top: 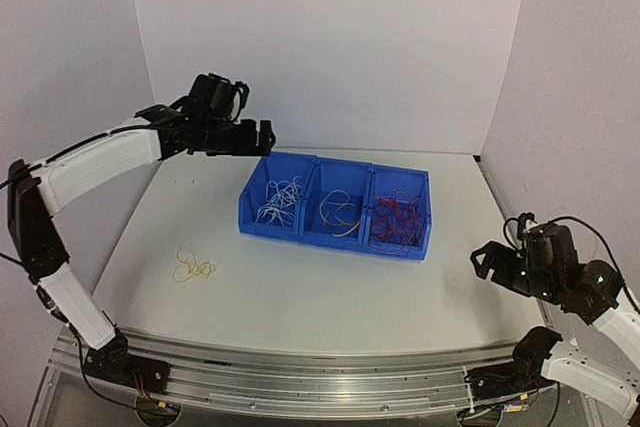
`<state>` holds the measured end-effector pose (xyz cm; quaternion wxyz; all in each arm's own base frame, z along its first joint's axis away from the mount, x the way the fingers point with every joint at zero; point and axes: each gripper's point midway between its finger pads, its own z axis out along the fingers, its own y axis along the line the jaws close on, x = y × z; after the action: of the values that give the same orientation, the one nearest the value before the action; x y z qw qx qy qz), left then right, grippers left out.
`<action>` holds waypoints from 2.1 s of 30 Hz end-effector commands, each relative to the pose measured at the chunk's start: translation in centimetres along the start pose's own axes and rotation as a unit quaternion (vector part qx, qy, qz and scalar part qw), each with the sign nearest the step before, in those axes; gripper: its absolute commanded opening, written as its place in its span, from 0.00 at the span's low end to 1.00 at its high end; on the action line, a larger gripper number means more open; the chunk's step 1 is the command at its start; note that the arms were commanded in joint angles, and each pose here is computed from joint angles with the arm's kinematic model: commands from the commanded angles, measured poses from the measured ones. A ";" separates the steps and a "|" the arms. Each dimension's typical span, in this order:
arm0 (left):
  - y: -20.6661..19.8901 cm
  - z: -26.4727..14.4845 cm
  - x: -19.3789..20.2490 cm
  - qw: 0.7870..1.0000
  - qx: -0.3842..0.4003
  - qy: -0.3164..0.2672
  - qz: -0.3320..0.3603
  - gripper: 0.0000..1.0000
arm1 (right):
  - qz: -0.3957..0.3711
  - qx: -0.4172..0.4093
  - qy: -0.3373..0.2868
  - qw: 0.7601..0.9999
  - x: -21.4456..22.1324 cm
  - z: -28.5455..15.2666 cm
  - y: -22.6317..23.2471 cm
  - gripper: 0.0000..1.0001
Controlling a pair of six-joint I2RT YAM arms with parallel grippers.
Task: Untangle the cables
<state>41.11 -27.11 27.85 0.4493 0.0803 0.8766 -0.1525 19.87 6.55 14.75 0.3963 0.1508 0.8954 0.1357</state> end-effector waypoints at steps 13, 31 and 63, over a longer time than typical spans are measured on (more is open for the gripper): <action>14.7 -9.5 24.3 0.922 -0.270 0.204 -0.189 0.96 | -0.036 0.003 0.019 0.999 0.0 0.3 0.7 0.97; 18.9 -3.2 25.3 0.936 -0.204 0.150 -0.245 0.55 | -0.037 -0.009 0.026 0.999 0.3 0.2 1.0 0.97; 5.2 -14.9 -1.4 0.968 0.167 -0.168 -0.081 0.00 | -0.033 -0.030 0.006 0.999 -0.7 -0.8 1.6 0.97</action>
<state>33.04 -13.65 28.90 0.5235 -0.0255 0.8148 -0.2478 19.79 7.34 14.61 0.3829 0.1102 0.9076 0.1321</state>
